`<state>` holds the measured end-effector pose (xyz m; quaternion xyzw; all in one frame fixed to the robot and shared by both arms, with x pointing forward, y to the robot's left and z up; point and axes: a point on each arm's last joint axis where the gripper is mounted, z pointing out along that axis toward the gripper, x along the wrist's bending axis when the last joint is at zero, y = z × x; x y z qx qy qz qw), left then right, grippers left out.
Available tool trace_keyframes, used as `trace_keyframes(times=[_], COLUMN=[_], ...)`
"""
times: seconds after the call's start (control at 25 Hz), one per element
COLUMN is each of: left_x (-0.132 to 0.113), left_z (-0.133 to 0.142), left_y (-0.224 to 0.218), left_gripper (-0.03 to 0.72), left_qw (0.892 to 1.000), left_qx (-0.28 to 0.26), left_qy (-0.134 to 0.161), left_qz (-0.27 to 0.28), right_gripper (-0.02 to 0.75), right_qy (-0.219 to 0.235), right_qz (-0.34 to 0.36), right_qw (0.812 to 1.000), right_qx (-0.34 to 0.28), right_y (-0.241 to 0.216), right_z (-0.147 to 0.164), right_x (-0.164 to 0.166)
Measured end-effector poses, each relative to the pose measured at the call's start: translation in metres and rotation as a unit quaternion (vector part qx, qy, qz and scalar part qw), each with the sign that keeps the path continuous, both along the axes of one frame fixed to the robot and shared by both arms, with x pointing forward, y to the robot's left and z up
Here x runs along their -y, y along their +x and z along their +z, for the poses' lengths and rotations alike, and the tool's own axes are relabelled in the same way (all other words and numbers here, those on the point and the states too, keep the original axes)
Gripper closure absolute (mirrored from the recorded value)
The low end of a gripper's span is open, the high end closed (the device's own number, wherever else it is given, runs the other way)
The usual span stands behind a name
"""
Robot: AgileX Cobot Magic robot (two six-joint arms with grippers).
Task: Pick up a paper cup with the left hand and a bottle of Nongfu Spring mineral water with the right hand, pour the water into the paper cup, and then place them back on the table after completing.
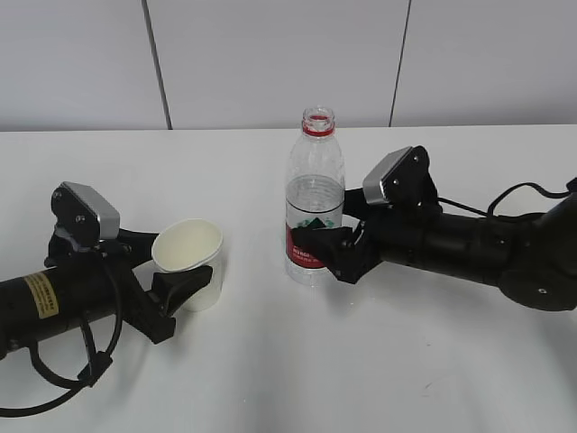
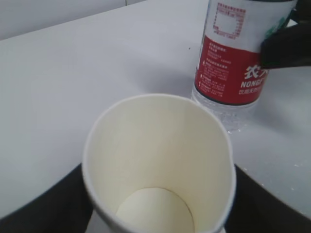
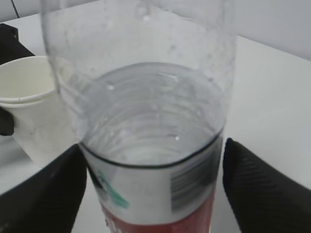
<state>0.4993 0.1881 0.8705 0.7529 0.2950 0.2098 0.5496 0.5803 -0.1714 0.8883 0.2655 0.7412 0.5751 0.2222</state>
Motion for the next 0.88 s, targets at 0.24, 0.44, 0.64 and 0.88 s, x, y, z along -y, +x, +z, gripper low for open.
trace_keyframes(times=[0.24,0.44,0.64,0.88], left_x=[0.000,0.000,0.000,-0.001], left_z=[0.000,0.000,0.000,0.008], left_y=[0.000,0.000,0.000,0.000], left_gripper=[0.220,0.220,0.220,0.221], left_qw=[1.000,1.000,1.000,1.000], left_qx=[0.000,0.000,0.000,-0.001], left_qy=[0.000,0.000,0.000,0.004], left_qz=[0.000,0.000,0.000,0.004], right_gripper=[0.085,0.178,0.306,0.353], right_qy=[-0.002,-0.001,-0.002,-0.036], right_qz=[0.008,0.005,0.004,-0.010], right_qw=[1.000,1.000,1.000,0.999], right_qx=[0.001,0.001,0.002,-0.001], right_y=[0.007,0.008,0.008,0.009], right_z=[-0.005,-0.005,-0.005,0.006], right_x=[-0.009,-0.009,-0.009,-0.006])
